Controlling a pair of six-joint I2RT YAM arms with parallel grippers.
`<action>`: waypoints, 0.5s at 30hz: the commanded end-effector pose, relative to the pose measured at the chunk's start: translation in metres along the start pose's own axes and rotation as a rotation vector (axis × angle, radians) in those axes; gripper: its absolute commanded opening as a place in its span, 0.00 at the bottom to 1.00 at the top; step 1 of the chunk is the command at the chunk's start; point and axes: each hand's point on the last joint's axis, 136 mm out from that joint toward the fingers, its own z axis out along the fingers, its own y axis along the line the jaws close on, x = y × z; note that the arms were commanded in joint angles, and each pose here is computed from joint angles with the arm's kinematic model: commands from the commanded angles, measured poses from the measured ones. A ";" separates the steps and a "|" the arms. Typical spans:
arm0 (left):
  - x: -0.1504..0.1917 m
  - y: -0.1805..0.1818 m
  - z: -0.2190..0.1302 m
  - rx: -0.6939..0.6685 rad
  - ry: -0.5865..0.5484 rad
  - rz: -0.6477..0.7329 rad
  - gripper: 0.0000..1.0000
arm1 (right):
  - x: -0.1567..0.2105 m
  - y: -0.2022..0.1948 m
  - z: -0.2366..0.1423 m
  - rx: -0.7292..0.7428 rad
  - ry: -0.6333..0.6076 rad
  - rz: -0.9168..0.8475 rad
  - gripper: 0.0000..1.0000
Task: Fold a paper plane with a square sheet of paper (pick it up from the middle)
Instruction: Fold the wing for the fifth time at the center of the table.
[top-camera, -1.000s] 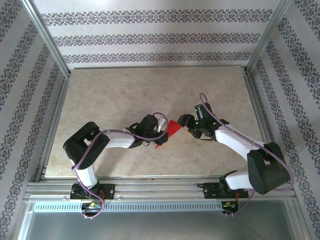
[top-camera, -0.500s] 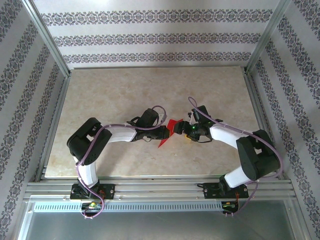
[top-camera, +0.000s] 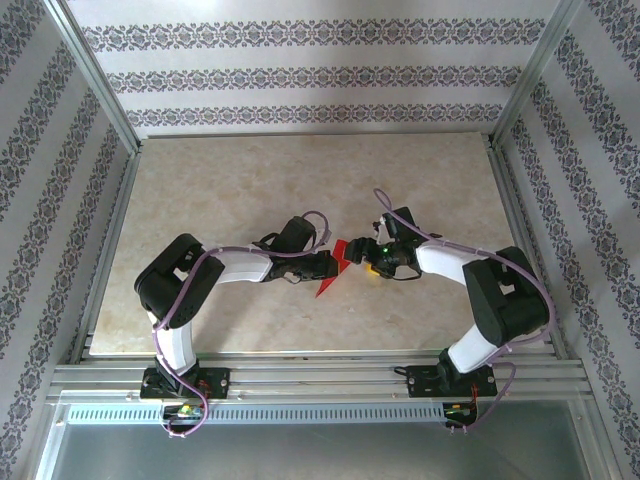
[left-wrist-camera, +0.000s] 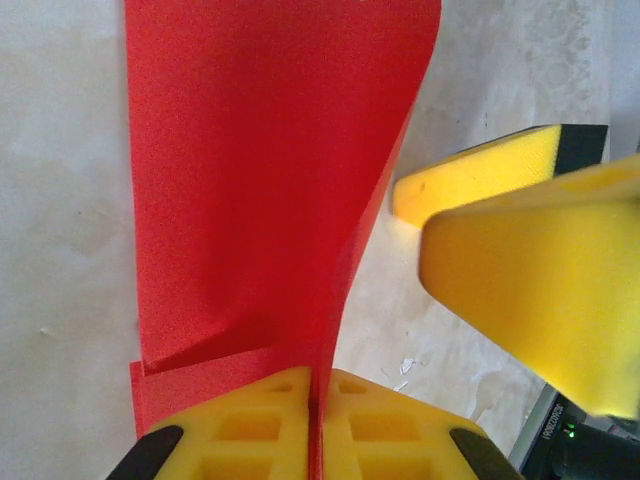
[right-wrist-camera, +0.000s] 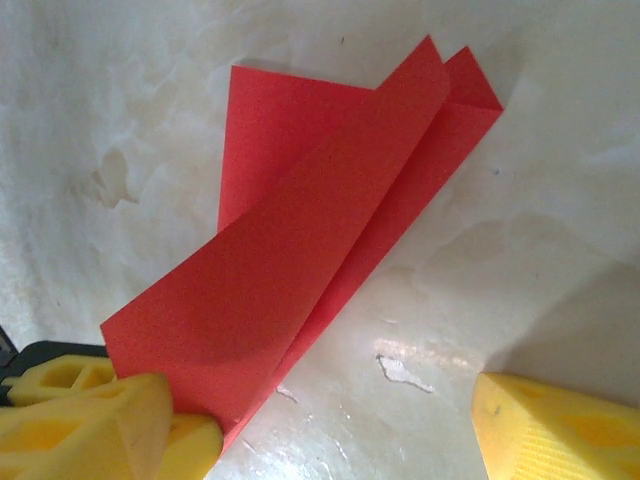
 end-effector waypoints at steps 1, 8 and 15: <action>-0.004 0.001 0.000 0.009 0.005 -0.027 0.11 | -0.009 0.003 0.004 -0.006 0.000 0.011 0.79; -0.004 0.001 0.001 0.012 0.010 -0.036 0.11 | -0.006 -0.012 0.010 0.083 0.026 0.037 0.79; -0.005 -0.001 0.001 0.026 0.013 -0.036 0.13 | -0.002 -0.025 0.017 0.168 0.049 0.065 0.79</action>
